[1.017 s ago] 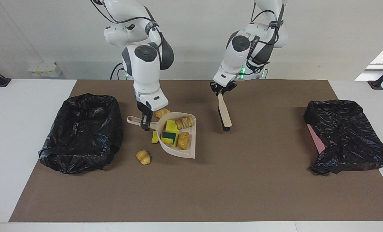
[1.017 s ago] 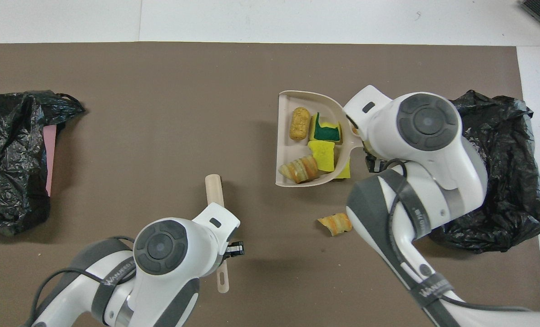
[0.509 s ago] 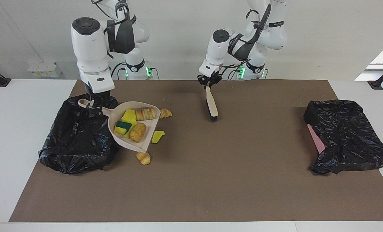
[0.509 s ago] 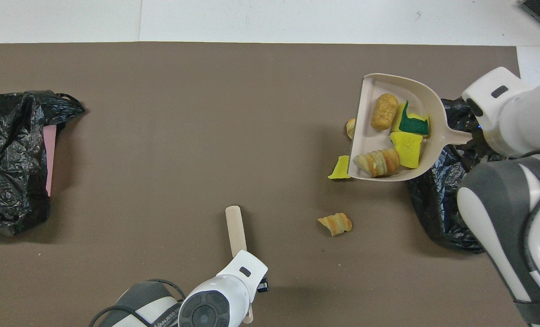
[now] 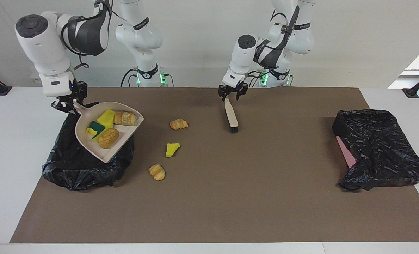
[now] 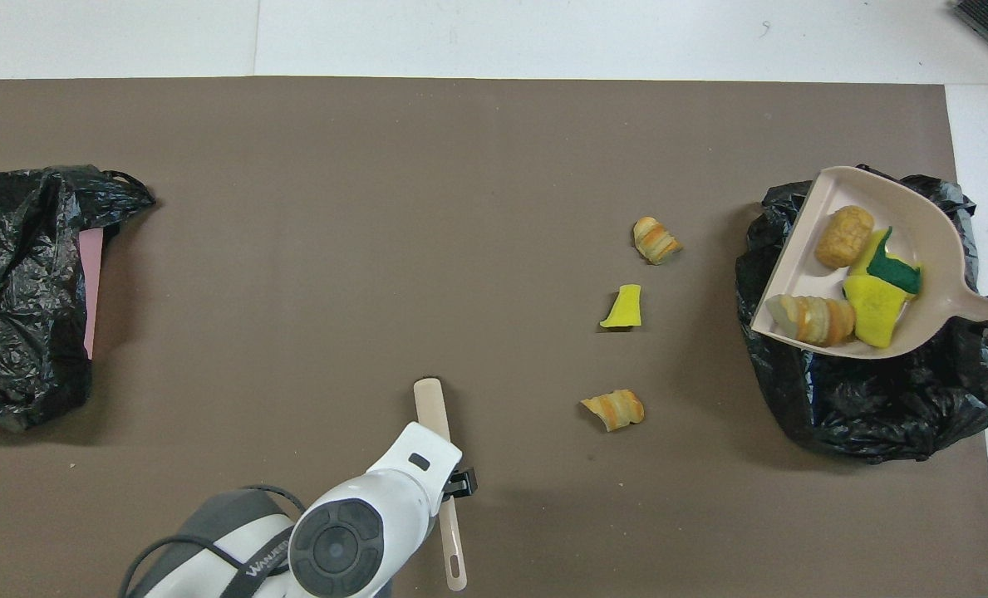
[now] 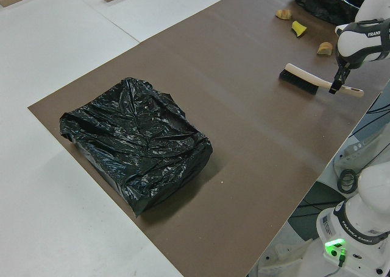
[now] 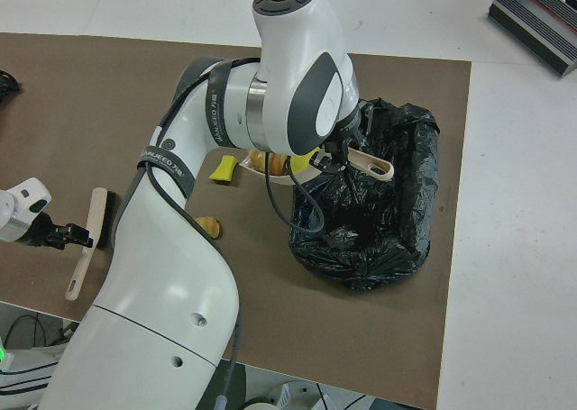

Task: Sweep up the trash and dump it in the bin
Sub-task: 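Carry the loaded dustpan with the right gripper toward the nearby trash bag, then tip the dustpan over the trash bag with the right gripper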

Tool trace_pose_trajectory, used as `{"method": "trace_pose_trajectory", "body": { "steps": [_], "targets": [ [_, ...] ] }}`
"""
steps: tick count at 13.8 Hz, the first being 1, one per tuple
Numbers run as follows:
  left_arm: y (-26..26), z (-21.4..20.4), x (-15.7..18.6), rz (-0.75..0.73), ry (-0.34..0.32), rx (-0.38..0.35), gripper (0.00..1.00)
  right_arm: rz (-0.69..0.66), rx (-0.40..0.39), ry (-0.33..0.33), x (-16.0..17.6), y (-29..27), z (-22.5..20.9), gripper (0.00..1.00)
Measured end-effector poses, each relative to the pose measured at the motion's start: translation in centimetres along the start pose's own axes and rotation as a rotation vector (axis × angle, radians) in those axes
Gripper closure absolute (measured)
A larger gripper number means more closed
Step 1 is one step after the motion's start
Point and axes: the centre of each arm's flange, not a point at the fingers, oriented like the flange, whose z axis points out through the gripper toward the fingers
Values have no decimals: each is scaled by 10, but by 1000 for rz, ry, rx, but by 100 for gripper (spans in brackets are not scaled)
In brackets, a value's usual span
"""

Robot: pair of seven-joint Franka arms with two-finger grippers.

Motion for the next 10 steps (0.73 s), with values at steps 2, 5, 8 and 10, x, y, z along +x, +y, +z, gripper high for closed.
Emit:
{"method": "trace_pose_trajectory", "body": {
  "steps": [2, 5, 8, 10],
  "targets": [
    [-10, -20, 36, -3, 34, -14, 0, 65, 43, -14, -28, -1, 3, 69],
    [-37, -46, 97, 52, 43, -15, 0, 252, 116, -68, -47, -13, 6, 69],
    [-67, -84, 154, 104, 37, -11, 0, 455, 177, -138, -46, -25, 9, 69],
    [-90, -106, 183, 128, 53, -18, 0, 532, 214, -173, -45, -27, 17, 69]
  ]
}}
